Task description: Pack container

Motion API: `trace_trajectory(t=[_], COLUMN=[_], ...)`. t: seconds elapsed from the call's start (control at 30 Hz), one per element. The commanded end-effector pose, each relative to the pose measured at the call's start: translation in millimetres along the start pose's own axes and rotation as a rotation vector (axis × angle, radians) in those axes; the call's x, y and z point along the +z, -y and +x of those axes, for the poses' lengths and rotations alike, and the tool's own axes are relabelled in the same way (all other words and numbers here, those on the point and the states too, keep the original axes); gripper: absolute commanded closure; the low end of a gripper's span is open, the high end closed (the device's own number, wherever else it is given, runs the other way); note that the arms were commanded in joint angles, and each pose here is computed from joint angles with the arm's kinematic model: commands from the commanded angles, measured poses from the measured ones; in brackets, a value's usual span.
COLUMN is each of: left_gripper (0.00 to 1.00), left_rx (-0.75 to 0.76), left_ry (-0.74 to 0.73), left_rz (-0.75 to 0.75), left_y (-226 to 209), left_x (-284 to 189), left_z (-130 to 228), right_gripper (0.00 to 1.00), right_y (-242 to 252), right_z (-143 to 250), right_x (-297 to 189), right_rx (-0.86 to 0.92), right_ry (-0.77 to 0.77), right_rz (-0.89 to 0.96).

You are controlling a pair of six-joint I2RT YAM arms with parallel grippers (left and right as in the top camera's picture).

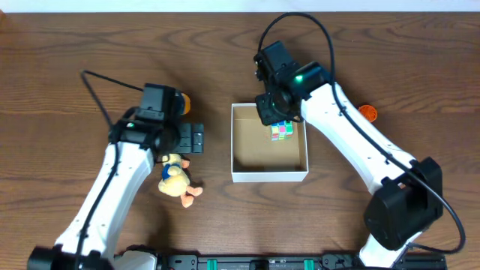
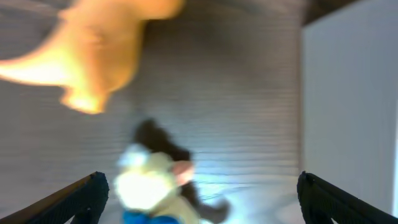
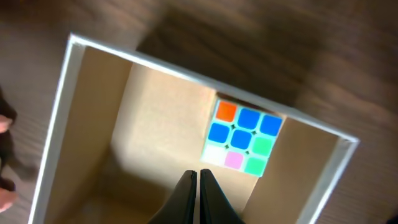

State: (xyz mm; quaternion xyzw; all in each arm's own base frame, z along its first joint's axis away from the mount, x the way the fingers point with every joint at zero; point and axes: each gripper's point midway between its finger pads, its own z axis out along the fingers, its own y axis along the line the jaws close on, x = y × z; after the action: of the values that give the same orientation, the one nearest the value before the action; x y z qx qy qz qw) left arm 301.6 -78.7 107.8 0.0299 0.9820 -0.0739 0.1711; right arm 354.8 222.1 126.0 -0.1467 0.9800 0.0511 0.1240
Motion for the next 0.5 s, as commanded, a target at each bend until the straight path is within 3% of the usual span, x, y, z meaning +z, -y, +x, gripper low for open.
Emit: trace_trajectory(t=[0.0,0.47], left_gripper=[0.01,0.01], left_rx=[0.054,0.165], left_ry=[0.010,0.000], left_rz=[0.121,0.162], left_y=[32.6,67.7], left_x=[-2.7,0.7], left_z=[-5.3,3.4], right_gripper=[0.94,0.95], right_y=[-4.2,-0.4], right_z=[8.6,18.9], right_x=[19.0,53.9], right_rx=[-0.027,-0.012], right_ry=[-0.063,-0.148], right_rz=[-0.001,0.024])
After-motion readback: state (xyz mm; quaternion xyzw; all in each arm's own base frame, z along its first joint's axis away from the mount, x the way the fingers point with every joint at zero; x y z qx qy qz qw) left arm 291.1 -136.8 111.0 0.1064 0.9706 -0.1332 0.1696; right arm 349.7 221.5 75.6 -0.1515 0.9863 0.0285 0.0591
